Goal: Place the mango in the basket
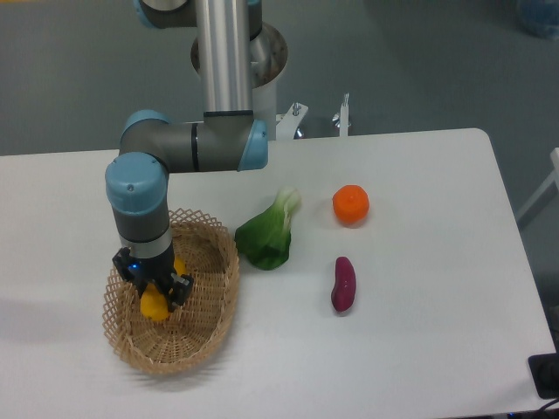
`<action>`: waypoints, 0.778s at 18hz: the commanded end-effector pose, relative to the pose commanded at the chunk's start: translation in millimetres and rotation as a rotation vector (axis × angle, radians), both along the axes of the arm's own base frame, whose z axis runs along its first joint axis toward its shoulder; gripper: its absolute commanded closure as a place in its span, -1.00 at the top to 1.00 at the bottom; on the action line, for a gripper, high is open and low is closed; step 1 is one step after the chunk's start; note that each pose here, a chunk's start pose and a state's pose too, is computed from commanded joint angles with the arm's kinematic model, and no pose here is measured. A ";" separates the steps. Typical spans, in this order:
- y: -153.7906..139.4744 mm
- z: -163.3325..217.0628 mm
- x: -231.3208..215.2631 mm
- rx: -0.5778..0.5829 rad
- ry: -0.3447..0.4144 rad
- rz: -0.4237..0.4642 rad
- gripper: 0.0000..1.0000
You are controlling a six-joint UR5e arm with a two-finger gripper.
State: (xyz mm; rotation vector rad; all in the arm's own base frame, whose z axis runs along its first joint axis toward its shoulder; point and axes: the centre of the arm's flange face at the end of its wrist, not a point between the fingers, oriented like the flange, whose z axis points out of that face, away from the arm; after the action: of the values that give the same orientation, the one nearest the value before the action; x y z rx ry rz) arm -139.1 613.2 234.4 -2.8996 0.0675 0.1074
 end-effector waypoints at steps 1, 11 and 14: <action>0.2 2.5 -0.1 0.004 0.002 0.000 1.00; -2.2 57.1 -75.3 0.056 0.114 0.106 1.00; -16.5 75.1 -111.1 0.042 0.146 0.094 1.00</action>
State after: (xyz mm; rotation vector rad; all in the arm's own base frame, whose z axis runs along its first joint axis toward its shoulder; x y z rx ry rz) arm -250.2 596.7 309.5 -2.8485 -0.0457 0.3325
